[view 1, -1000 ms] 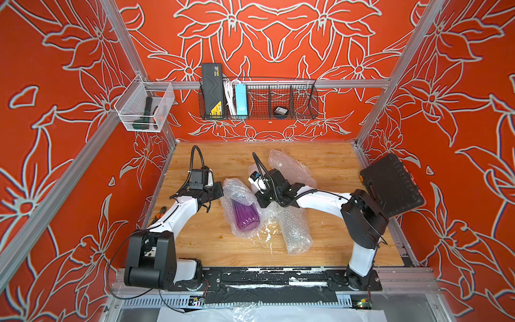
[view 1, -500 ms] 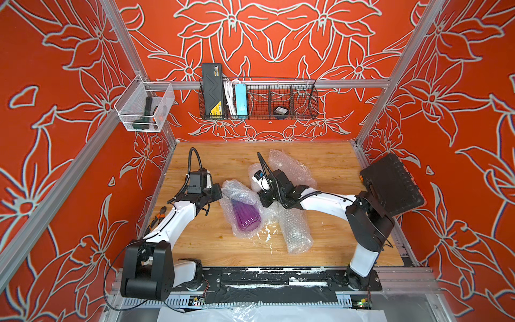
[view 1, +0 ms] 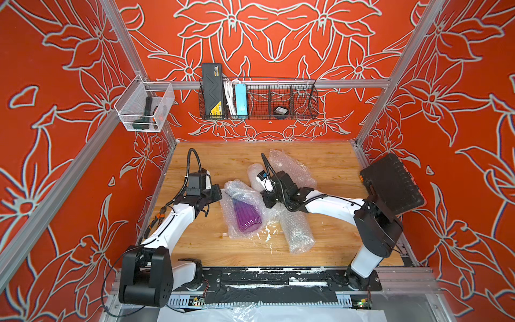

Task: Unwrap the vase from the bubble wrap
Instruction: Unwrap the bubble wrap at the center of the board.

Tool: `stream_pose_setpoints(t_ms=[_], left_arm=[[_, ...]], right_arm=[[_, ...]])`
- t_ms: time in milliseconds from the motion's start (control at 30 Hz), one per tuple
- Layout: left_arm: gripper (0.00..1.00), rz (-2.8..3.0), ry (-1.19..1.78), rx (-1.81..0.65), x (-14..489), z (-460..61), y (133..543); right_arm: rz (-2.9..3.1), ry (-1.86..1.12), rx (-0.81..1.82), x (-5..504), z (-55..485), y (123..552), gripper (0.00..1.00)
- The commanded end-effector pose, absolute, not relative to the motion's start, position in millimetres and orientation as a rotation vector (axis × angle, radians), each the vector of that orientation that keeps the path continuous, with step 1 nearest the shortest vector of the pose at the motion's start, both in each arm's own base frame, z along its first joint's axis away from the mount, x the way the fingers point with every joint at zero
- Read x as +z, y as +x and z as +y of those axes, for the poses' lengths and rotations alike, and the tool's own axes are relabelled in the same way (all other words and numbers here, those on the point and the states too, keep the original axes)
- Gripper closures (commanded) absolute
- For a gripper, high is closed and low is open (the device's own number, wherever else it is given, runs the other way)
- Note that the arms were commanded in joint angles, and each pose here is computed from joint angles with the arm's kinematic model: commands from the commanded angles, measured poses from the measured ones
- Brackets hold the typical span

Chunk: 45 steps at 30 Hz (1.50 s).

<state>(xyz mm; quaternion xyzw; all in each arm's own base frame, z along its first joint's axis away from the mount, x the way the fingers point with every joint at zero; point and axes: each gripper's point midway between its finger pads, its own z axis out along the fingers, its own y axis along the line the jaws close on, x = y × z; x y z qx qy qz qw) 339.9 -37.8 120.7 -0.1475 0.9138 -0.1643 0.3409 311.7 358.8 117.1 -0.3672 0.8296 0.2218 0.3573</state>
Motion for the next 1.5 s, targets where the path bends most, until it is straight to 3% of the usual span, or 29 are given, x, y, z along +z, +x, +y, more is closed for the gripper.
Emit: stream_pose_setpoints(t_ms=[0, 100, 133, 200, 267, 333, 500, 767, 900, 1100, 1167, 1333, 1467], left_arm=[[0.63, 2.38, -0.308, -0.36, 128.8, -41.2, 351.5], [0.26, 2.376, -0.238, -0.305, 136.3, -53.1, 351.2], [0.17, 2.37, -0.234, -0.294, 139.3, -52.8, 351.3], [0.1, 2.363, -0.219, -0.264, 145.2, -50.8, 352.9], [0.1, 2.369, -0.195, -0.236, 148.8, -49.8, 354.9], [0.11, 2.37, -0.185, -0.227, 152.3, -50.6, 357.5], [0.24, 2.398, -0.158, -0.201, 146.0, -54.9, 366.1], [0.24, 2.448, -0.088, -0.199, 129.3, -76.6, 374.4], [0.29, 2.458, -0.094, -0.171, 125.0, -74.3, 379.9], [0.46, 2.471, -0.098, -0.116, 117.9, -69.3, 385.0], [0.56, 2.472, -0.105, -0.101, 116.1, -67.2, 388.9], [0.68, 2.482, -0.107, -0.102, 110.6, -69.7, 397.0], [0.94, 2.469, -0.123, -0.111, 114.3, -69.7, 398.1]], right_arm=[[2.155, -0.961, 0.513, 124.7, 345.0, 311.3, 0.9], [2.146, -1.021, 0.547, 134.5, 357.7, 301.9, 0.72], [2.137, -1.037, 0.55, 138.7, 361.5, 299.6, 0.64], [2.123, -1.055, 0.556, 148.2, 368.6, 296.2, 0.47], [2.112, -1.069, 0.563, 157.7, 375.2, 295.1, 0.33], [2.099, -1.081, 0.568, 164.4, 381.9, 296.9, 0.29], [2.126, -1.143, 0.592, 161.1, 402.7, 303.8, 0.28], [2.203, -1.181, 0.58, 120.8, 422.9, 319.1, 0.2], [2.224, -1.16, 0.617, 107.0, 427.7, 322.6, 0.23], [2.226, -1.156, 0.638, 99.8, 432.0, 323.0, 0.5], [2.228, -1.155, 0.635, 98.0, 431.8, 323.6, 0.6], [2.218, -1.147, 0.659, 99.2, 432.7, 321.5, 0.69], [2.213, -1.153, 0.65, 99.8, 430.3, 320.3, 0.83]])
